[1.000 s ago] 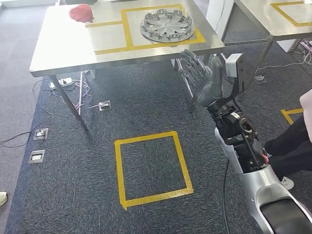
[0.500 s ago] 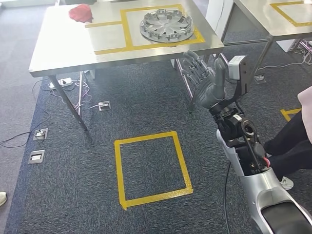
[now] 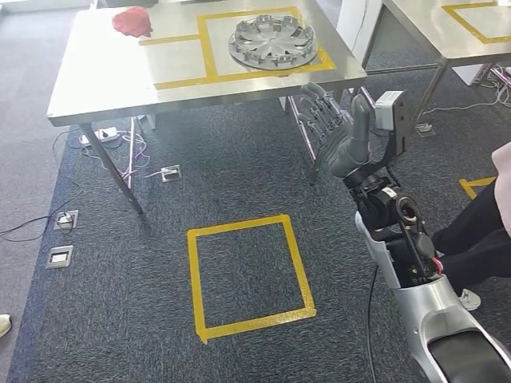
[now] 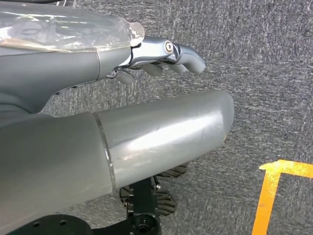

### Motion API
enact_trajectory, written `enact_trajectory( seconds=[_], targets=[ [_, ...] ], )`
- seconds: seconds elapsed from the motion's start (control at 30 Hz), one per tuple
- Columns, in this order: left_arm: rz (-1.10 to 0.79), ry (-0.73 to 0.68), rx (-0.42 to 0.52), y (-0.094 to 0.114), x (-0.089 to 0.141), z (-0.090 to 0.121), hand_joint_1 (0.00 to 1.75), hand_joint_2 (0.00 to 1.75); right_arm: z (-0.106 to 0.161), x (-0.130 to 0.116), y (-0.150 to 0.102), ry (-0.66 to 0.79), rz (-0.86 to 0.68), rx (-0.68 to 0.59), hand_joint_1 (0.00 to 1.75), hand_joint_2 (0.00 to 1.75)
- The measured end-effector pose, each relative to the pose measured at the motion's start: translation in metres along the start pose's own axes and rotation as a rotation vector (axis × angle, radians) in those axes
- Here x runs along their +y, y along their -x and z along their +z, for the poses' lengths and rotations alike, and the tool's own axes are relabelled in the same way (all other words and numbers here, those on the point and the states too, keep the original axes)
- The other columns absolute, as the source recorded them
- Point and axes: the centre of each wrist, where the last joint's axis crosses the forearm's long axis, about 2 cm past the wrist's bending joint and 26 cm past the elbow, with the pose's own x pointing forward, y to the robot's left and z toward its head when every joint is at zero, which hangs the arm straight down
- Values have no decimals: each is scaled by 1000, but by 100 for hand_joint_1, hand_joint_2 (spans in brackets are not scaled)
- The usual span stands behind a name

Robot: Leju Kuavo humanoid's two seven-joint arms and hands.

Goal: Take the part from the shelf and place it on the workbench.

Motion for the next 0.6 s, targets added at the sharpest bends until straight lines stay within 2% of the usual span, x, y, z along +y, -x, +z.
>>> enact_trajectory(
  seconds=[0.6],
  targets=[
    [8, -2, 1, 1, 0, 0, 0, 0, 0, -1, -2, -5, -16, -8, 0, 0]
  ],
)
